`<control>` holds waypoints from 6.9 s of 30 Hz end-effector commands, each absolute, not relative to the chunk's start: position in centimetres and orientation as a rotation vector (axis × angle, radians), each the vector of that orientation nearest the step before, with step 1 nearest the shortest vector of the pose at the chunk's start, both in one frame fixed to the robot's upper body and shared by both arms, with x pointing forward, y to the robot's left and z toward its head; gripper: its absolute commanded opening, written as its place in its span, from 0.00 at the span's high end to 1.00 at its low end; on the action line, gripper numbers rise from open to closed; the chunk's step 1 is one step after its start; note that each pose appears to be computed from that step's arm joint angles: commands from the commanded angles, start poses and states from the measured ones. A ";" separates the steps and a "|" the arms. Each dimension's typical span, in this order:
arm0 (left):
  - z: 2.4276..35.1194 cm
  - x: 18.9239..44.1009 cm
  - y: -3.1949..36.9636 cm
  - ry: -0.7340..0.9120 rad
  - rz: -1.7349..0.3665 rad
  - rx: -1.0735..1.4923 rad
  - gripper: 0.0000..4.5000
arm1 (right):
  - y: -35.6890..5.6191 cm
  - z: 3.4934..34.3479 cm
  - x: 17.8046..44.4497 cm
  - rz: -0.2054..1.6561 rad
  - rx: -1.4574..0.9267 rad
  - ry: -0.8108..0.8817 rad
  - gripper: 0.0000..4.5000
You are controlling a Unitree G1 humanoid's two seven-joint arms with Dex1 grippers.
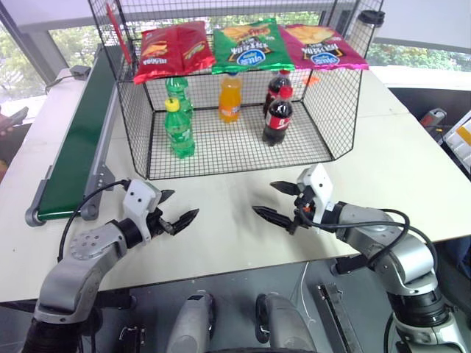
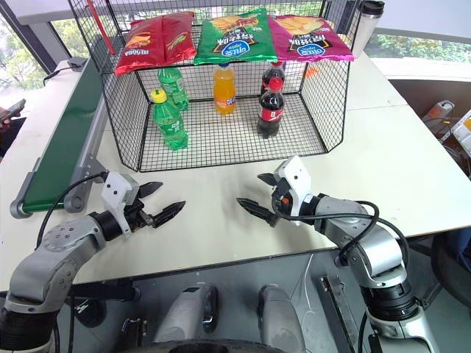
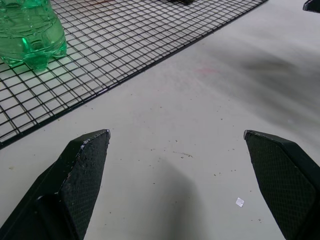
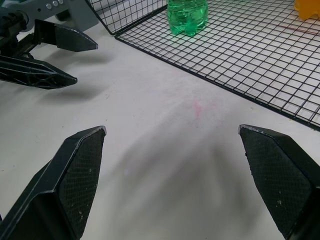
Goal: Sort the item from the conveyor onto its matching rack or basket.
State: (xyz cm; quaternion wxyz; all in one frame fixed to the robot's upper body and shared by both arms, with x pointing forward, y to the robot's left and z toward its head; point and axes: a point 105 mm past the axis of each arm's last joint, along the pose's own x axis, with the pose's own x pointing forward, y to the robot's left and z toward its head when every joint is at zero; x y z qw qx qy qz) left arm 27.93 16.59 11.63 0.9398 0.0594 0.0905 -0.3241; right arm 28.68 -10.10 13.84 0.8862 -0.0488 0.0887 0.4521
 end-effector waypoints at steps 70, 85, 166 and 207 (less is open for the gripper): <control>18.5 27.3 26.5 0.025 -0.235 0.157 0.00 | -6.5 18.6 28.7 1.153 -0.084 0.027 0.02; 18.3 26.3 29.2 0.014 -0.111 0.119 0.00 | -6.1 19.3 28.2 1.191 -0.110 -0.032 0.02; 21.2 30.5 17.7 -0.076 -0.723 0.064 0.33 | -4.1 21.4 28.9 1.227 -0.161 -0.109 0.00; 17.5 31.3 7.5 -0.068 -1.167 0.174 0.33 | -1.6 23.4 31.0 1.202 -0.092 -0.181 0.53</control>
